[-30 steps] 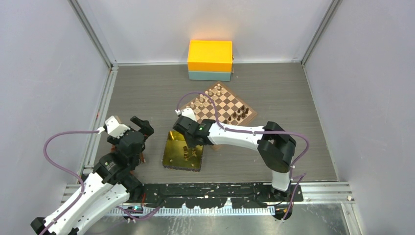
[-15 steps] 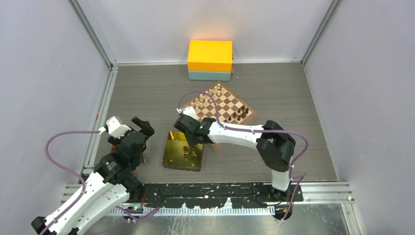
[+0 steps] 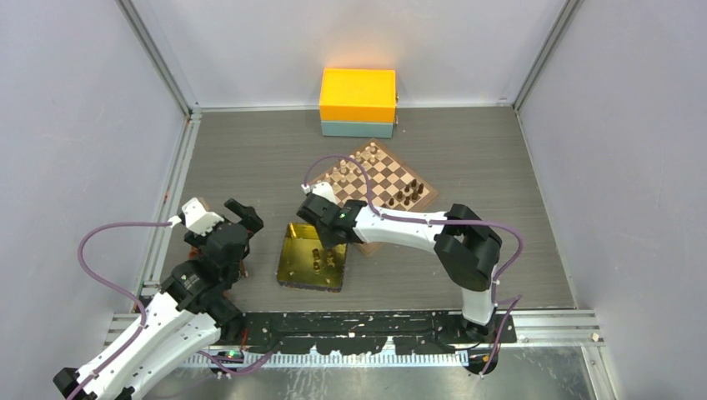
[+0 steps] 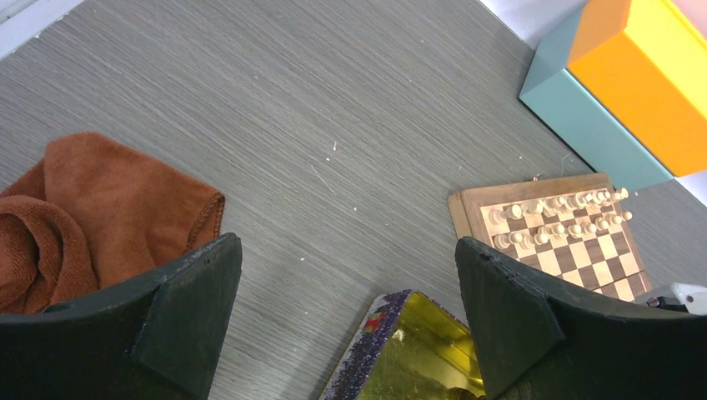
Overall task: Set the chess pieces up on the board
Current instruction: Pick up the chess piece from the storage box.
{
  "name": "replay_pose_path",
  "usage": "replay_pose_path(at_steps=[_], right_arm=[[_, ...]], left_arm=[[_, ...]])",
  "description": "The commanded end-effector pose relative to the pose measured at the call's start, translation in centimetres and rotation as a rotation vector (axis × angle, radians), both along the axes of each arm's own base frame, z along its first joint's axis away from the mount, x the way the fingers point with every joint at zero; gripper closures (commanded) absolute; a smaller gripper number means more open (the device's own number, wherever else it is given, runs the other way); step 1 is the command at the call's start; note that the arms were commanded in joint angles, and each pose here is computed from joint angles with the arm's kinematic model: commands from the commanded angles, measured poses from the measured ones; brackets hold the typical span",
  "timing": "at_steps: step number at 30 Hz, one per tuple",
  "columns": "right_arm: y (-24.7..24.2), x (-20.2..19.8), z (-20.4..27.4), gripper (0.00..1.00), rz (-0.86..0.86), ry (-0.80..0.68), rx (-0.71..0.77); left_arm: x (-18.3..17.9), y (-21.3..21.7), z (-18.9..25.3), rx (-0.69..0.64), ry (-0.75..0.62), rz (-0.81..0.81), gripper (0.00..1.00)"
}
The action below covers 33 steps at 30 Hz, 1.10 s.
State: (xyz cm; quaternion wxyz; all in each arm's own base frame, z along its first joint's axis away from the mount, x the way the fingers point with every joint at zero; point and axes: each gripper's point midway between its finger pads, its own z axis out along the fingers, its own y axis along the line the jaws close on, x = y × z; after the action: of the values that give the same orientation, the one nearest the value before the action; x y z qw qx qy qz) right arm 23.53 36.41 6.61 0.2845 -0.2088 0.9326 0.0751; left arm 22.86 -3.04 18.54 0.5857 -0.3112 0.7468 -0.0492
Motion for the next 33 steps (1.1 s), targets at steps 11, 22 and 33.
replay_pose_path(at_steps=[11,22,33], right_arm=[[1.0,0.7,1.9,0.99,0.002,-0.033,0.055],[0.9,1.3,3.9,0.99,0.004,-0.082,0.075],[1.0,1.7,5.5,0.99,0.009,-0.115,0.097]], left_arm=[[0.5,0.1,0.7,-0.004,-0.037,0.025,0.0],[0.5,0.0,0.6,-0.002,-0.03,0.023,0.0],[0.6,0.0,0.7,0.004,-0.027,0.025,0.0]])
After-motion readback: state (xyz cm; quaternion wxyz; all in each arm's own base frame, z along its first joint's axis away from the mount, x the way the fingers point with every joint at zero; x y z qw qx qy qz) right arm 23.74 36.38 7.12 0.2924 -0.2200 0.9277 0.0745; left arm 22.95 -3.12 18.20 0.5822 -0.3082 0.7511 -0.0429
